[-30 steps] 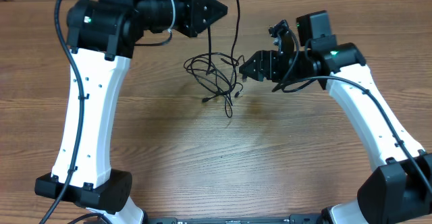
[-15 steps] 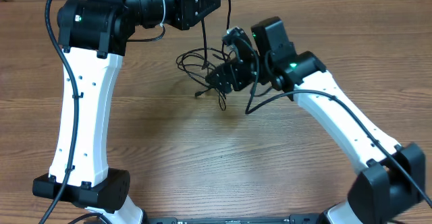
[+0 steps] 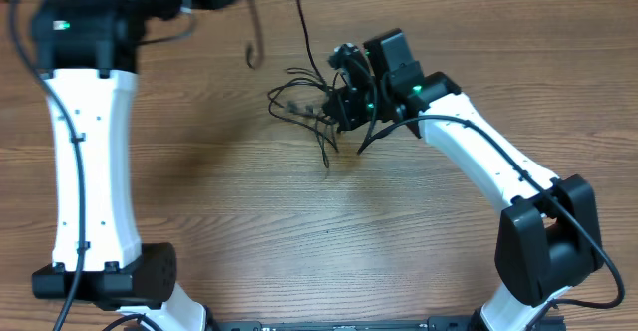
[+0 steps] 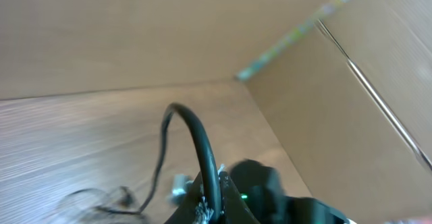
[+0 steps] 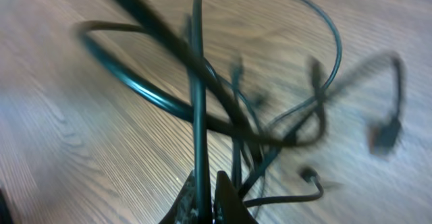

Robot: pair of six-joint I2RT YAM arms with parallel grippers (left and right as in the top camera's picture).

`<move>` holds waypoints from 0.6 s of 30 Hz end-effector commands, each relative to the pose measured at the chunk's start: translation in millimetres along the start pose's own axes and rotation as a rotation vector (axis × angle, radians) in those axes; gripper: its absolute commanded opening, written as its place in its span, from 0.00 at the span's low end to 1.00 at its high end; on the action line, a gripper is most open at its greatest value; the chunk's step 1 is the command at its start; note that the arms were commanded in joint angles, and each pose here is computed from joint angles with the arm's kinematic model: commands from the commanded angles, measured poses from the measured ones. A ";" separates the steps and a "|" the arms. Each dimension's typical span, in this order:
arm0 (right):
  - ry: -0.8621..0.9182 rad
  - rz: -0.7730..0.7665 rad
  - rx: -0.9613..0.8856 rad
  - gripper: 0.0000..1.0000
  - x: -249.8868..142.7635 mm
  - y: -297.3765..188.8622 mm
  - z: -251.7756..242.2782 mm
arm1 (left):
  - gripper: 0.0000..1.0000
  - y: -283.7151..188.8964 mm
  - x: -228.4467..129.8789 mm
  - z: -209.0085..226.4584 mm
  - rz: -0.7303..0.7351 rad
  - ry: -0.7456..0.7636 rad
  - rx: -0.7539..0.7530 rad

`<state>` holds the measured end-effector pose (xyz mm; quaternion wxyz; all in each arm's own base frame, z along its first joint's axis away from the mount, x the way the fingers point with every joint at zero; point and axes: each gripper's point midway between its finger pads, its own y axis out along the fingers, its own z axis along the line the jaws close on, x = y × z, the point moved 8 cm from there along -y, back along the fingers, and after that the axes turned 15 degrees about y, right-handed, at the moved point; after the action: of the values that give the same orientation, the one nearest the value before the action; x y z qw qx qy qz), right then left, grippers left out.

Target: Untangle cables

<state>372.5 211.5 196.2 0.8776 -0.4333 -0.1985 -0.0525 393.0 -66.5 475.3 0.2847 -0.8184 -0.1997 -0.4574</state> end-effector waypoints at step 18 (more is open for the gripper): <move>0.373 -0.369 -0.160 0.03 -12.1 -235.4 -3.9 | 0.04 -86.9 -56.9 105.1 0.279 -0.212 0.925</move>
<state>316.9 77.8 324.1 0.8621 -0.4414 -0.0848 -0.2339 377.9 37.3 413.4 0.5604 -0.7459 -0.2804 -0.2257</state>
